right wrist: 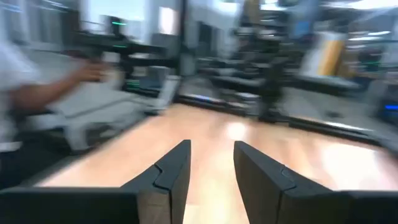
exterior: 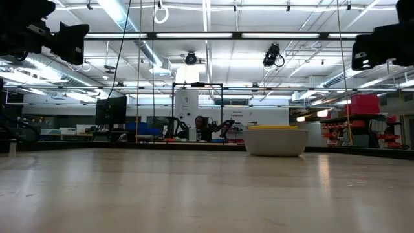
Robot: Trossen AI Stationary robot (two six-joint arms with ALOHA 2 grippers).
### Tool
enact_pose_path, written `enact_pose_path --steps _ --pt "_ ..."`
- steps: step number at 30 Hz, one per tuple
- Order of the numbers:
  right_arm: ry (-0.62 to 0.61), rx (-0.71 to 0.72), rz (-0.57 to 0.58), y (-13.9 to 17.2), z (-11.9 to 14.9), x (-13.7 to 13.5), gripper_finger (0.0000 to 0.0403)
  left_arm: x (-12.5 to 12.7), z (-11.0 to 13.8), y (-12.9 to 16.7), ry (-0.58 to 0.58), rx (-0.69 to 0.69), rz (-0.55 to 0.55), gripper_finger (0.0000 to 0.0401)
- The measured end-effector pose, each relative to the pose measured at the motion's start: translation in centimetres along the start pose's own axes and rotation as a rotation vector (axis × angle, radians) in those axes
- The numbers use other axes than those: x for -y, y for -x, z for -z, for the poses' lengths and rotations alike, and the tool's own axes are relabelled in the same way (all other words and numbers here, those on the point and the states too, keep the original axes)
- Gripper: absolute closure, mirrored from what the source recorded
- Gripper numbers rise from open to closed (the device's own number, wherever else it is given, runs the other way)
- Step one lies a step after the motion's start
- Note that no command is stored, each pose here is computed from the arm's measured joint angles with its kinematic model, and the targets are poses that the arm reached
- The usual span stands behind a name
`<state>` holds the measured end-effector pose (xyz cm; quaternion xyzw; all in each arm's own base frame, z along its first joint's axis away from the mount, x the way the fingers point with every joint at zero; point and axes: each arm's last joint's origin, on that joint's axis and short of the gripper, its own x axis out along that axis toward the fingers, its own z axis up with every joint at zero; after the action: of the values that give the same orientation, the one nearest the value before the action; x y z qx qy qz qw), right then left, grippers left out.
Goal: Nest bowls inside each other
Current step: Return to Home Position
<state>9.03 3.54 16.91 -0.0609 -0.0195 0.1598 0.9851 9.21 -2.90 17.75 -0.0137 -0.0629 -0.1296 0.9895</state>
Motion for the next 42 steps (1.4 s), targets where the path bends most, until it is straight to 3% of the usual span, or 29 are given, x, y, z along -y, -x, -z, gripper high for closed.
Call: enact_pose_path --steps 7,15,24,33,42 --pt "0.043 -0.021 0.296 0.1 0.0 1.9 0.0274 -0.1 0.3 0.0 0.014 -0.031 -0.037 0.0127" --pt "0.025 -0.044 0.493 0.6 0.3 4.0 0.0274 -0.4 0.3 0.0 -0.013 -0.034 -0.148 0.0126" --pt "-0.040 -0.059 0.444 0.9 0.7 4.7 0.0274 -1.8 0.3 0.1 -0.019 -0.034 -0.219 0.0126" --pt "-0.049 -0.062 0.456 0.9 0.8 4.8 0.0274 -3.7 0.3 0.6 0.018 -0.044 -0.184 0.0126" --pt "-0.108 -0.073 0.412 0.7 1.0 4.6 0.0274 -3.9 0.4 0.7 -0.023 -0.049 -0.234 0.0126"
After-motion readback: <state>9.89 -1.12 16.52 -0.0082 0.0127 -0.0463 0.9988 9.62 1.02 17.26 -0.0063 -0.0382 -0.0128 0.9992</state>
